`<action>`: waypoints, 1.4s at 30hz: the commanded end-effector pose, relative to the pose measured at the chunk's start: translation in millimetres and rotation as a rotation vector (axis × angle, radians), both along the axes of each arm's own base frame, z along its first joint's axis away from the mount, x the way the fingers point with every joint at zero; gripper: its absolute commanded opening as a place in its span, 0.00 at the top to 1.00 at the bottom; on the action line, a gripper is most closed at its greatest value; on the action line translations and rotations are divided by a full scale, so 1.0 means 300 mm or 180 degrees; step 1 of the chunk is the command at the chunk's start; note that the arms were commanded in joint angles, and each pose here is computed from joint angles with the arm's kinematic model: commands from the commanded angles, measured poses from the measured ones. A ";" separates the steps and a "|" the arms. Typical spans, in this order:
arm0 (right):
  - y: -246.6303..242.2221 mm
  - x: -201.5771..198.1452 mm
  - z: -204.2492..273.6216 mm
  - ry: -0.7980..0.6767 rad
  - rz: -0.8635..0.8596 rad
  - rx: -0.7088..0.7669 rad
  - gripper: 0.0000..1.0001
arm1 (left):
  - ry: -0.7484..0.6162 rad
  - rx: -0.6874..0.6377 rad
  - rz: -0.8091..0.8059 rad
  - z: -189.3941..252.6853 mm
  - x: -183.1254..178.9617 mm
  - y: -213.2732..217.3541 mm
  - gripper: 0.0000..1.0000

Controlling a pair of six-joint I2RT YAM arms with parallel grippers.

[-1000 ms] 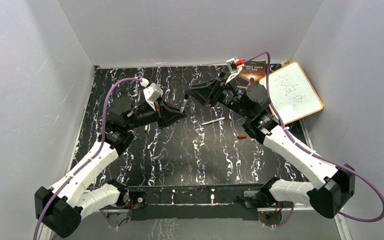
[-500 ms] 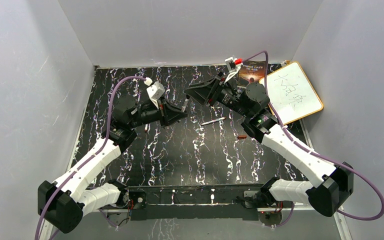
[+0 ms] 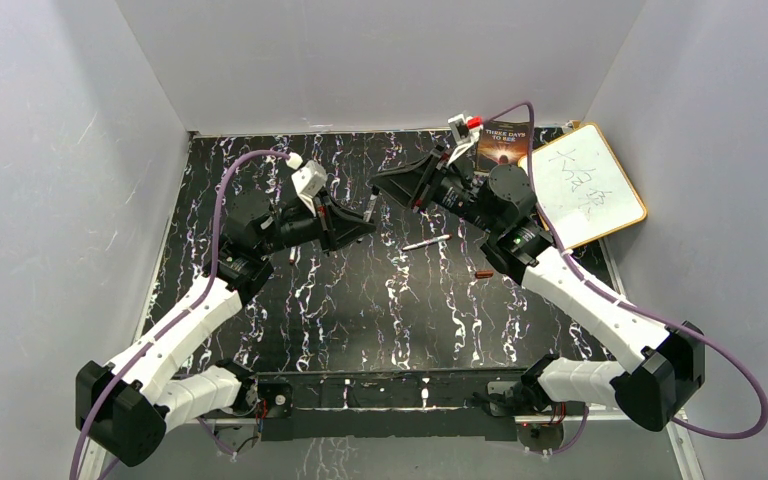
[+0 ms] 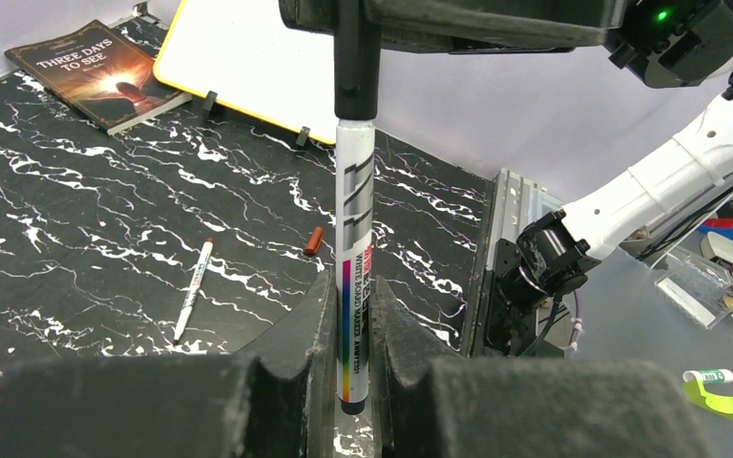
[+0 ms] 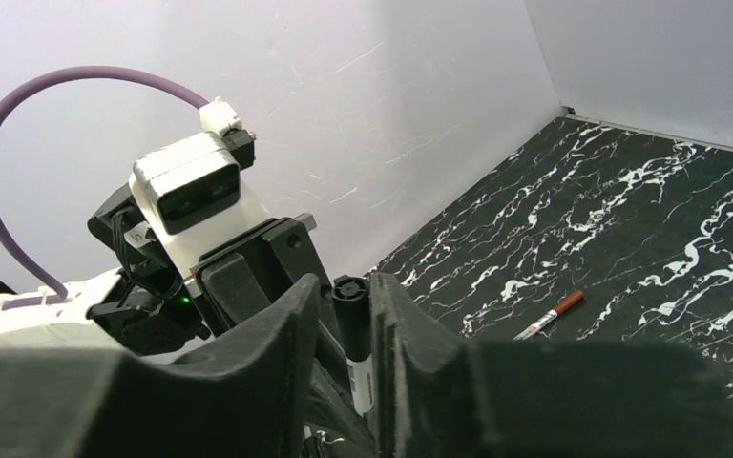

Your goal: Insert the pens into the pen caps

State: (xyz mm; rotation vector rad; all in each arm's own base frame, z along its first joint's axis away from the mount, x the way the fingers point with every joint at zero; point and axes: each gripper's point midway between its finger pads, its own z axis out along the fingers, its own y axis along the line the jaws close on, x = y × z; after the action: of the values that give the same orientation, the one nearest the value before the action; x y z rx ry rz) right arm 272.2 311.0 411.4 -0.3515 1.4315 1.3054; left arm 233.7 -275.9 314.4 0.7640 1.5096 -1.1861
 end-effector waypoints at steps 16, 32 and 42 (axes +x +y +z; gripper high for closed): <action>0.033 -0.003 -0.017 0.0019 0.0178 -0.0388 1.00 | -0.0317 -0.0319 0.0050 0.201 0.002 0.001 1.00; 0.058 -0.055 -0.258 0.0437 0.0445 -0.0879 1.00 | -0.0738 -0.0289 0.0294 0.327 0.124 -0.020 1.00; 0.059 -0.095 -0.407 0.0732 0.0514 -0.1108 1.00 | -0.0912 -0.0301 0.0364 0.391 0.157 -0.019 1.00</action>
State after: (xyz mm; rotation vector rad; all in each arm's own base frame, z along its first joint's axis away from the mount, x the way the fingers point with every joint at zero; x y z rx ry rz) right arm 298.4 301.5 395.6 -0.3671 1.4847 1.1239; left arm 264.9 -289.4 314.1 0.7935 1.6250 -1.1366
